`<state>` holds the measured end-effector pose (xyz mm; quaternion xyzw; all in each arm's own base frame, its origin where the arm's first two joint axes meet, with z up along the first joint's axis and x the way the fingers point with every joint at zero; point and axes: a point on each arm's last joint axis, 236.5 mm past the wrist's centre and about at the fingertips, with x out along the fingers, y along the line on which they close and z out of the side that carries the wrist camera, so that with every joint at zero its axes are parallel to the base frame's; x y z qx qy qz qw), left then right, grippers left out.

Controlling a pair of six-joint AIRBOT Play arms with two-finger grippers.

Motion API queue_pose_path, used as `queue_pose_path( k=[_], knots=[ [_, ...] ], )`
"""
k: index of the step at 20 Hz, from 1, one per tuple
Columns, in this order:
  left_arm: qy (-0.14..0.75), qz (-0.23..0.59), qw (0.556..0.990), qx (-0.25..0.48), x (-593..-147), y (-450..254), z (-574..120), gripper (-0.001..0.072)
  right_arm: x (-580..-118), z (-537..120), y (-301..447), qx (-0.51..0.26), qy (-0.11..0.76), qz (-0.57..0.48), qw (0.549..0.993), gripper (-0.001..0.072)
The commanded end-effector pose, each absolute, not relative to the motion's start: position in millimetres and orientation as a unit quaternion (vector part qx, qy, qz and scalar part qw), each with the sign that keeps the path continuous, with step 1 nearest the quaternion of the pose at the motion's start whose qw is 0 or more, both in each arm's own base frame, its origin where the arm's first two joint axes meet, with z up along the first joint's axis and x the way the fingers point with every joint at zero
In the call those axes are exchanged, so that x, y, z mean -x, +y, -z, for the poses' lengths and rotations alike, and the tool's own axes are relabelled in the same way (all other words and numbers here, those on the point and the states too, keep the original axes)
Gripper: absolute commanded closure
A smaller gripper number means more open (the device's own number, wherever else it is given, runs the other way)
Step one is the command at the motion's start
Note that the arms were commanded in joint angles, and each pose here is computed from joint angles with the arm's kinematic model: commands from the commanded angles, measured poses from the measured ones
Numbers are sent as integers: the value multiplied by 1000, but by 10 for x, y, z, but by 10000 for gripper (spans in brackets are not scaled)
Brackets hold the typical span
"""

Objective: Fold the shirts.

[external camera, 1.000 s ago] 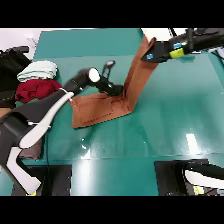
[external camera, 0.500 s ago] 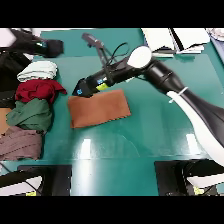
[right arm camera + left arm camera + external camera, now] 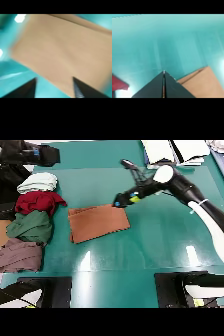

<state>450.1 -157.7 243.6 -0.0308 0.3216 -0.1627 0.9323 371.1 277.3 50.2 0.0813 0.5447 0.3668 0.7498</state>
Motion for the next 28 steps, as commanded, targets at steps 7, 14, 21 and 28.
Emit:
queue_pose_path(
  k=[7, 14, 21, 28],
  knots=[
    [334, 207, 919, 4, -4514, -2060, -2188, 686, -3786, 716, 2402, -261, 661, -278, 646, 160],
    [337, 213, 917, 18, -4494, -2101, -2192, 686, -3800, 843, 3504, -187, 652, -362, 640, 593],
    [345, 240, 907, 34, -4372, -2326, -2198, 687, -4683, -97, 2385, -84, 541, -292, 785, 699],
    [327, 287, 900, 17, -4172, -2766, -2267, 686, -4594, -837, -860, -159, 481, 24, 862, 699]
  ],
)
